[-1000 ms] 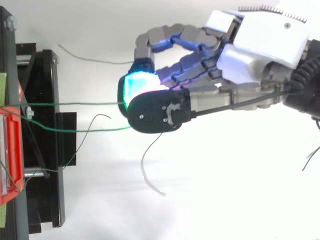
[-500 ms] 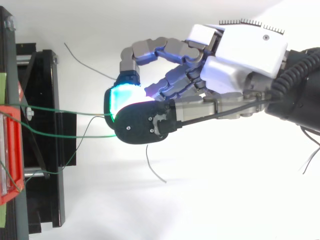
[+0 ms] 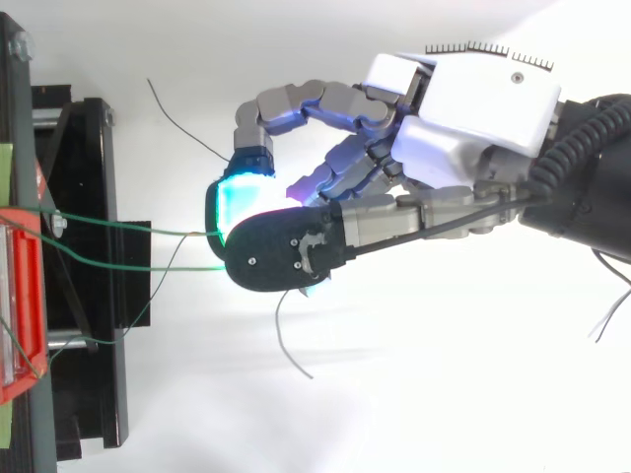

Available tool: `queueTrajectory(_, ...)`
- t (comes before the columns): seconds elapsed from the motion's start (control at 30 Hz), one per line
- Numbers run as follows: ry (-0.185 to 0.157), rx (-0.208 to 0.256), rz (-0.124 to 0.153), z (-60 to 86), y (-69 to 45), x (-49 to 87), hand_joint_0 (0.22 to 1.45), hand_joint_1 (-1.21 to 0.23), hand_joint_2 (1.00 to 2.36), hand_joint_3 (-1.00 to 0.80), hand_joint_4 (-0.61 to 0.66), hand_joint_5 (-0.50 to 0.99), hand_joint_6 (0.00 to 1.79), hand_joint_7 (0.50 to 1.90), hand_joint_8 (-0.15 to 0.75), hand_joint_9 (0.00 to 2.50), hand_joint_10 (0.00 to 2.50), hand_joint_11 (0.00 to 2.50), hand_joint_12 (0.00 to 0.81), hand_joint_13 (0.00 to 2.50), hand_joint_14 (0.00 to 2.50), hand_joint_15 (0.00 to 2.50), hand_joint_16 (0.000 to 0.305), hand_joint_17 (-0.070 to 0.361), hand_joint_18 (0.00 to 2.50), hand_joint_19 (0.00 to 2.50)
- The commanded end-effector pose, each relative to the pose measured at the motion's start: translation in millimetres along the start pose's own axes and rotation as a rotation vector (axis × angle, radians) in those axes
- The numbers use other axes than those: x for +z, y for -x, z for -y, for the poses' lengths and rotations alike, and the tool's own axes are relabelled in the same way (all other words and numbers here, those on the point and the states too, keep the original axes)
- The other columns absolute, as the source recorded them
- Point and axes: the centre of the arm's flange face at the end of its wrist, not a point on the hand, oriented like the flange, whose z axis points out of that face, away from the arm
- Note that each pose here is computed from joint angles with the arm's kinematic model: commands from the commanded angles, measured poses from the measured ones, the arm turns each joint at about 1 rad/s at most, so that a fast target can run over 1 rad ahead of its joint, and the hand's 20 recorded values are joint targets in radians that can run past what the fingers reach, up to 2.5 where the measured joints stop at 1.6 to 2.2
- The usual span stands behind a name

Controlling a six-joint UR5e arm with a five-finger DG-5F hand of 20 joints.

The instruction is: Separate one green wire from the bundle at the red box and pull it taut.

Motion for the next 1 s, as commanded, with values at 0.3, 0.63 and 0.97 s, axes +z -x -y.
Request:
queueTrajectory(0.3,0.0,0.001,0.004,-1.3,4.3,0.8,0.61,-0.8,1.02,-0.13,-0.18,-0.15,0.81,1.31,0.359,0.25,1.69,1.77,0.417,1.25,0.01,1.35,0.06,0.135,0.74,0.41)
queueTrajectory(0.63,0.003,-0.003,0.009,-2.3,8.2,2.2,0.62,-0.82,1.02,-0.16,-0.21,-0.14,0.79,1.32,0.351,0.11,1.98,1.58,0.418,1.31,0.0,1.46,0.062,0.138,0.81,0.44)
queueTrajectory(0.97,-0.002,-0.007,0.002,-2.2,9.5,2.5,0.6,-0.82,1.03,-0.03,-0.16,-0.15,0.83,1.34,0.362,0.35,1.7,1.67,0.424,1.33,0.01,1.44,0.062,0.139,0.86,0.43)
